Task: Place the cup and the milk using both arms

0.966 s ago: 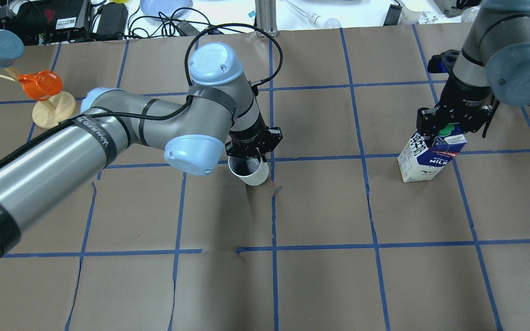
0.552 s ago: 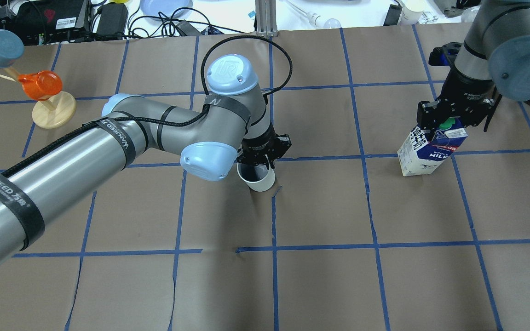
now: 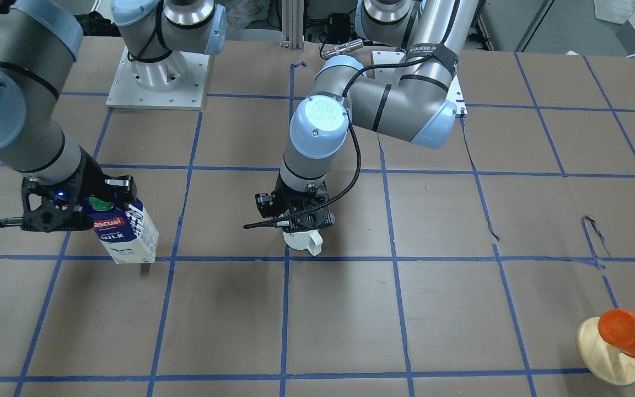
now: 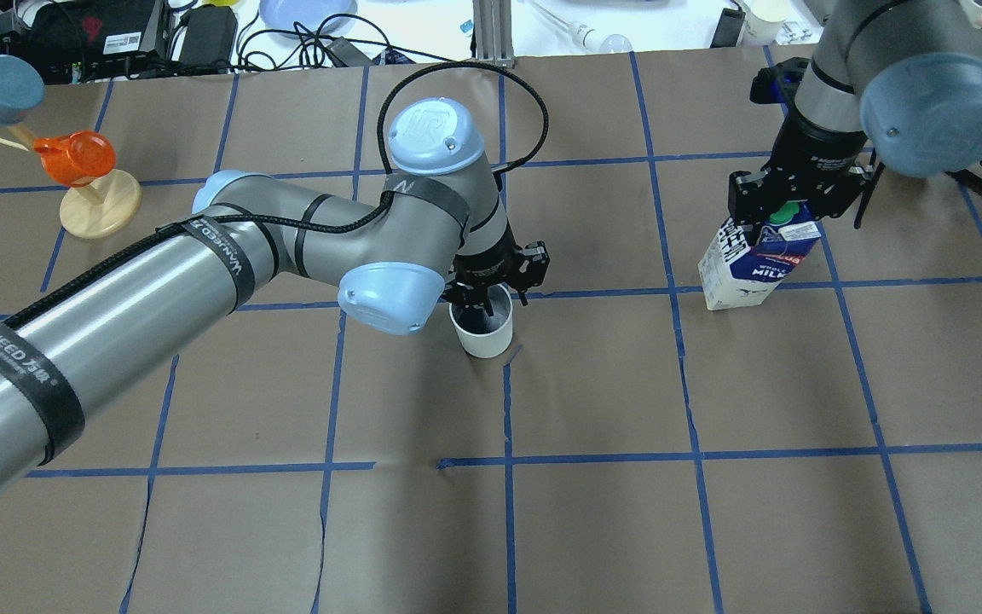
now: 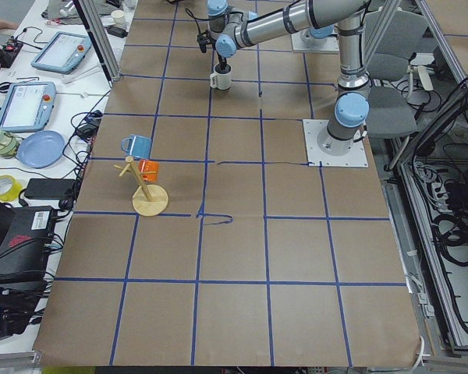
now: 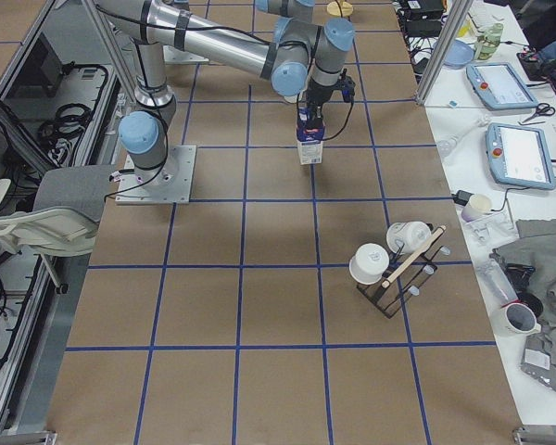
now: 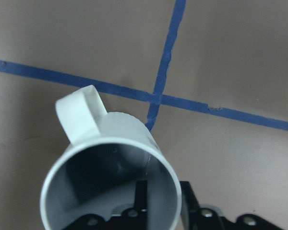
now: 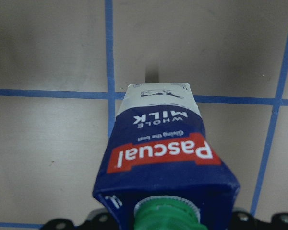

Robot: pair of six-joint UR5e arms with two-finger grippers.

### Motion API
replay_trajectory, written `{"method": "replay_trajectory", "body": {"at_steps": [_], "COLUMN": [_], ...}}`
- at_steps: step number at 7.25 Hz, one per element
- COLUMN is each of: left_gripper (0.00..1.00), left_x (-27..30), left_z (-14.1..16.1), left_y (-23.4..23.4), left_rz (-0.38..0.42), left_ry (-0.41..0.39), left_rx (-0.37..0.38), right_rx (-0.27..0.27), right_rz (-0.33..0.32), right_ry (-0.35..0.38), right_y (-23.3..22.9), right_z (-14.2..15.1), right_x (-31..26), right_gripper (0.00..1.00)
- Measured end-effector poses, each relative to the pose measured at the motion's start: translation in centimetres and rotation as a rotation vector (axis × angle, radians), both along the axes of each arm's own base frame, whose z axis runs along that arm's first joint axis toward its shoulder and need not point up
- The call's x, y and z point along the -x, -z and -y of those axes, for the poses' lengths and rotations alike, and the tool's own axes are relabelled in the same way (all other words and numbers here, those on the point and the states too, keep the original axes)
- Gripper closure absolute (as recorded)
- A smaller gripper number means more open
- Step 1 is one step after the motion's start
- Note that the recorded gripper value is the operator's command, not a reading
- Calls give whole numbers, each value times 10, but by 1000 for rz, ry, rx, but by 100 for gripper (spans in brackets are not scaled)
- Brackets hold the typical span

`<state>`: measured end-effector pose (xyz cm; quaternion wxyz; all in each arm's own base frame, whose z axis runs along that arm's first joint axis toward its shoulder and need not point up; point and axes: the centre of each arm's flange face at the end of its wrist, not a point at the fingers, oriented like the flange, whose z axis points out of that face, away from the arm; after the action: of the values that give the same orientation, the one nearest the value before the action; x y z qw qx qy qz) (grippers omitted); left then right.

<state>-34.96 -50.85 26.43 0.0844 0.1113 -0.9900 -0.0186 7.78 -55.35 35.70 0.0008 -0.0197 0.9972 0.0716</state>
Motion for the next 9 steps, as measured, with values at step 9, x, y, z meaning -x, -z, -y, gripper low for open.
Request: {"method": "replay_trajectory", "body": {"at_steps": [9], "left_gripper": [18], "left_x": [-243], "left_z": [22], "left_y": [-174], "left_rz": [66], "left_ry": [225], "left_rx": [127], "right_rx": [1], "right_rz": [52], "right_ry": [121], "right_y": [1], "right_z": [-46], "right_x": [-204], "right_gripper": [48]}}
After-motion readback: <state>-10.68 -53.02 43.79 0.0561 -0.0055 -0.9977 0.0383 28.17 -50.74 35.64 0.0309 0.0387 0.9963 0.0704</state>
